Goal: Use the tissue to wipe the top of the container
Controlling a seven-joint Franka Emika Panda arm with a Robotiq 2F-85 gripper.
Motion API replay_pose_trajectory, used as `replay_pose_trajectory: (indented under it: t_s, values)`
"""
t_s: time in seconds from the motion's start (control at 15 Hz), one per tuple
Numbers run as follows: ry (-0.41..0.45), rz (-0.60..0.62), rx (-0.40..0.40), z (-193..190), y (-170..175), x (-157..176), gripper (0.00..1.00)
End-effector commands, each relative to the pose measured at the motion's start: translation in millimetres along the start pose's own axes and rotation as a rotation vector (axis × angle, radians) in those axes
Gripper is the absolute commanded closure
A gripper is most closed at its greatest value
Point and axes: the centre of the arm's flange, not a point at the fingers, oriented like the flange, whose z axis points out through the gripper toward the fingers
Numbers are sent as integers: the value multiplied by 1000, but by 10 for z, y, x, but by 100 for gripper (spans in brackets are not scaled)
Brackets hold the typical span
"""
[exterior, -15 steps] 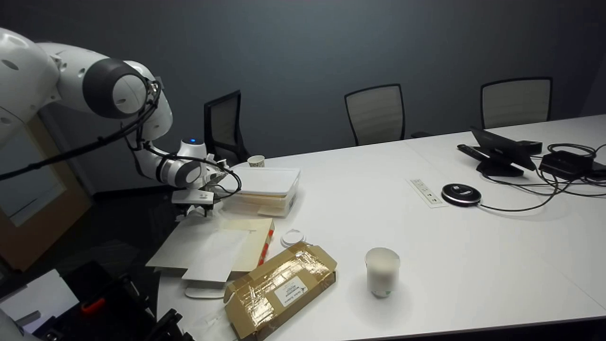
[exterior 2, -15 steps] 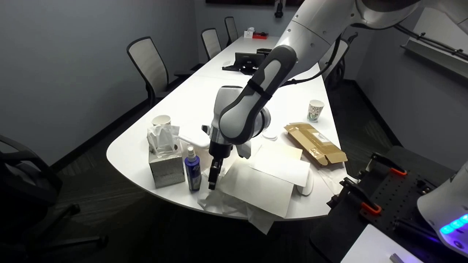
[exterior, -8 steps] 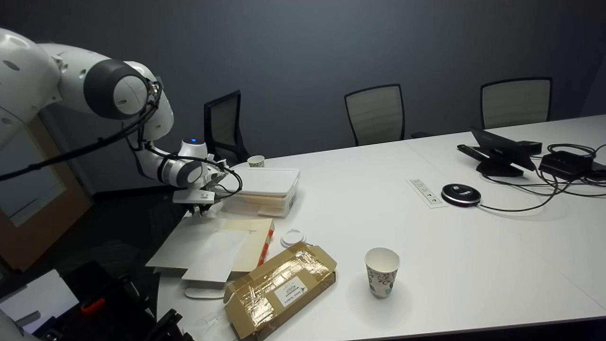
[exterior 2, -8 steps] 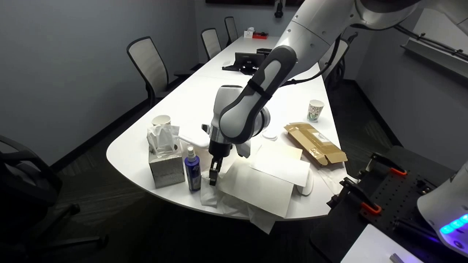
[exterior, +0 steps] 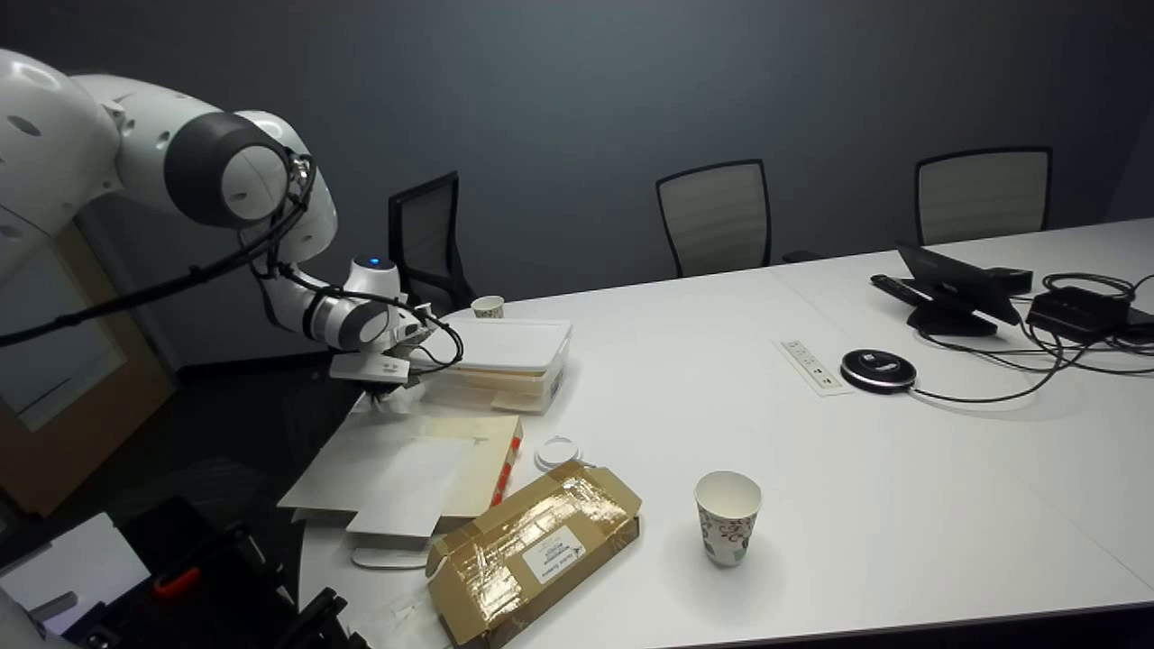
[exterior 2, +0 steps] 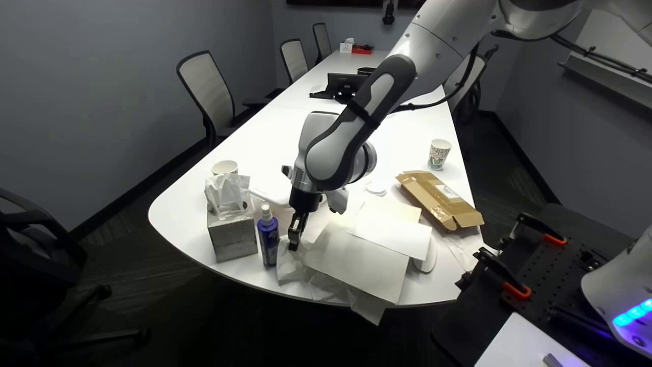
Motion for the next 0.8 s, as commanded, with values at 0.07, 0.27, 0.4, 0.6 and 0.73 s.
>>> replay_pose_trajectory:
  t_s: [0.07, 0.27, 0.4, 0.6, 0.73]
  values:
    - [20, 56, 46, -540, -147, 7, 100]
    - [-10, 100, 44, -867, -163, -20, 100]
    - [-37, 142, 16, -1173, -143, -83, 100]
    - [-16, 170, -49, -1604, -75, -98, 100]
    - [23, 144, -112, -1802, 25, -25, 100]
